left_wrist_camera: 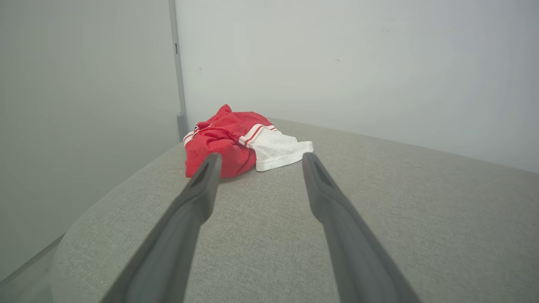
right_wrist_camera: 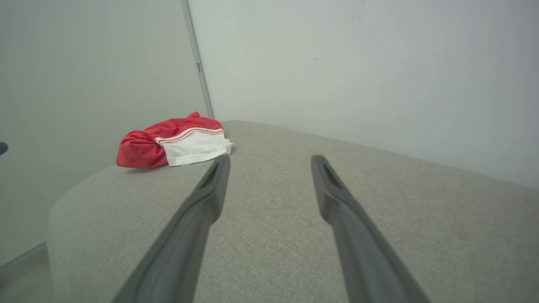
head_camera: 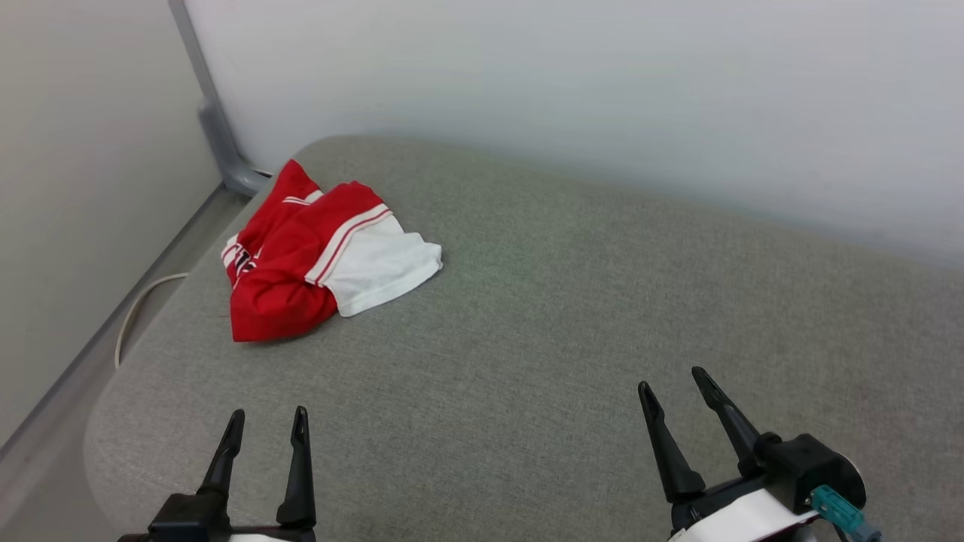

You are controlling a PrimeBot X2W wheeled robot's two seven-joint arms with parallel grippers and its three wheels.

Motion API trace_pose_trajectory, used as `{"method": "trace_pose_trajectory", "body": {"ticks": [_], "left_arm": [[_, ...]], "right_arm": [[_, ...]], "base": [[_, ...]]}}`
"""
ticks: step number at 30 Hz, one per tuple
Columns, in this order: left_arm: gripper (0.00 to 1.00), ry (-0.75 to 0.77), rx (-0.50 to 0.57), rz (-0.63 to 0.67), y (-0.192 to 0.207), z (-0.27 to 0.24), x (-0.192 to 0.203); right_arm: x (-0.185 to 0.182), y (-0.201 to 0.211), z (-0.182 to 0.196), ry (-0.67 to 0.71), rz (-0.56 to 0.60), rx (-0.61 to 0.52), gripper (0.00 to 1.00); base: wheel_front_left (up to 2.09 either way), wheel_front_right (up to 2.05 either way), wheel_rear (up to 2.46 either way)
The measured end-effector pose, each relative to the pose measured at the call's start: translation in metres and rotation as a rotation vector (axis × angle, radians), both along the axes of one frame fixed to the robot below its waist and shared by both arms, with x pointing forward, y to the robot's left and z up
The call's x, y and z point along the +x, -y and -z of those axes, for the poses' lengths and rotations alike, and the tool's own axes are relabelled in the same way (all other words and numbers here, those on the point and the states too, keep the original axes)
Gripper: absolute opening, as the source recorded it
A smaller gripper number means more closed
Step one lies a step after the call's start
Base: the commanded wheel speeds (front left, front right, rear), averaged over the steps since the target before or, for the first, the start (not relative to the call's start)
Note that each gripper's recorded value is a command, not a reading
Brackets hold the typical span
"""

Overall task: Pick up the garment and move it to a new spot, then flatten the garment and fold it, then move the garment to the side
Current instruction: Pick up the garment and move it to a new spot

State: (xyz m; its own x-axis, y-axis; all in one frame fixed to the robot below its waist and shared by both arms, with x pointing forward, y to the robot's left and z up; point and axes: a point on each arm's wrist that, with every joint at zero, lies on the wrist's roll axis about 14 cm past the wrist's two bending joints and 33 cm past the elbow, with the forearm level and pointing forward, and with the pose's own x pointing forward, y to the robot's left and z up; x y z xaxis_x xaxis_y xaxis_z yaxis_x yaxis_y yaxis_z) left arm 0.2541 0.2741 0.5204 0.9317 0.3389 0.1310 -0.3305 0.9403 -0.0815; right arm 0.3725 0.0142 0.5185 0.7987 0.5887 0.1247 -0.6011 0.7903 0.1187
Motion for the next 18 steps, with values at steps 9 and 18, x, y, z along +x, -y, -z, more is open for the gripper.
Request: {"method": "trace_pose_trajectory", "body": {"ticks": [9,18], "left_arm": [[1.00,-0.059,0.083,0.061,-0.021,0.001,0.058],[1.00,-0.316,0.216,0.185,-0.067,0.025,0.161]], "right_arm": [[0.031,0.011,0.018,-0.007,0.044,-0.037,1.00],[0.068,0.029,0.058,-0.059,0.105,-0.082,1.00]], "base": [[0.00,0.00,0.00],[0.00,0.00,0.00]]}}
